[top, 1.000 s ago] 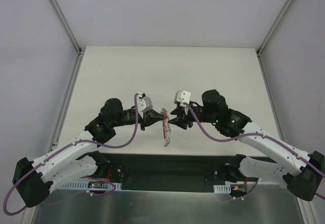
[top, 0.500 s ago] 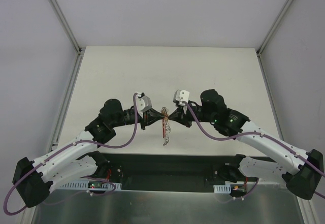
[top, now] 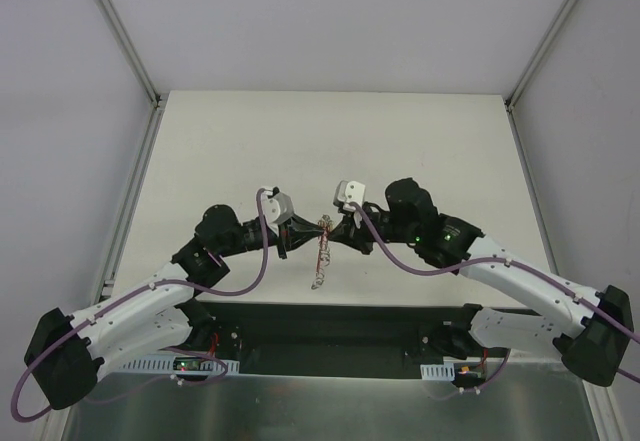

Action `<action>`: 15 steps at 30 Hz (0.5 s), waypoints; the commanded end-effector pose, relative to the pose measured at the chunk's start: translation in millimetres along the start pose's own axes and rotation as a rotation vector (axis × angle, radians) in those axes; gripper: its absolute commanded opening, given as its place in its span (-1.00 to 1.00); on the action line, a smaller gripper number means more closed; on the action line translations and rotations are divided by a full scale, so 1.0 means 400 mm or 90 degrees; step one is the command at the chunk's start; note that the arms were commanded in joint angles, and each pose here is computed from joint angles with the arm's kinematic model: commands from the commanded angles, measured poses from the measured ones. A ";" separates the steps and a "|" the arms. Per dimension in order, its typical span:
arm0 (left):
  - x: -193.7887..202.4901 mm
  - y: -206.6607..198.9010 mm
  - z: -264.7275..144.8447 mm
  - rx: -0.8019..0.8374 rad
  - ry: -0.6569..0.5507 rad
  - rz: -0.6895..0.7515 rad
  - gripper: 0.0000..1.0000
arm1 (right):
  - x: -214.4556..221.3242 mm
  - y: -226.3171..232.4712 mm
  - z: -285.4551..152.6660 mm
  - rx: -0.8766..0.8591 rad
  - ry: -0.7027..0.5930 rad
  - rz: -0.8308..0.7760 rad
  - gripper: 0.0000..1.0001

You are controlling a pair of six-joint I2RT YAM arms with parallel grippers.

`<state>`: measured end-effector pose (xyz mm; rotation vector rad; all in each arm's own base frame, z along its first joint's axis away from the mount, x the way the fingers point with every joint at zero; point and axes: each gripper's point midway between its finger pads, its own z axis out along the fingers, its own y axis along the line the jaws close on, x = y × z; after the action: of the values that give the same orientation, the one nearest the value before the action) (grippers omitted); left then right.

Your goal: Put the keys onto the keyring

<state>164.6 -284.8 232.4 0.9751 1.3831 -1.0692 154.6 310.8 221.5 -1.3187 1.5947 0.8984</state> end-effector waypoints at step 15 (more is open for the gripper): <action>-0.021 -0.006 -0.020 -0.020 -0.066 0.036 -0.39 | -0.072 -0.032 -0.029 0.053 0.011 -0.110 -0.98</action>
<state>164.2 -279.5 227.5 0.9188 1.3430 -1.0566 160.4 308.5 214.4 -1.3760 1.6082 0.7756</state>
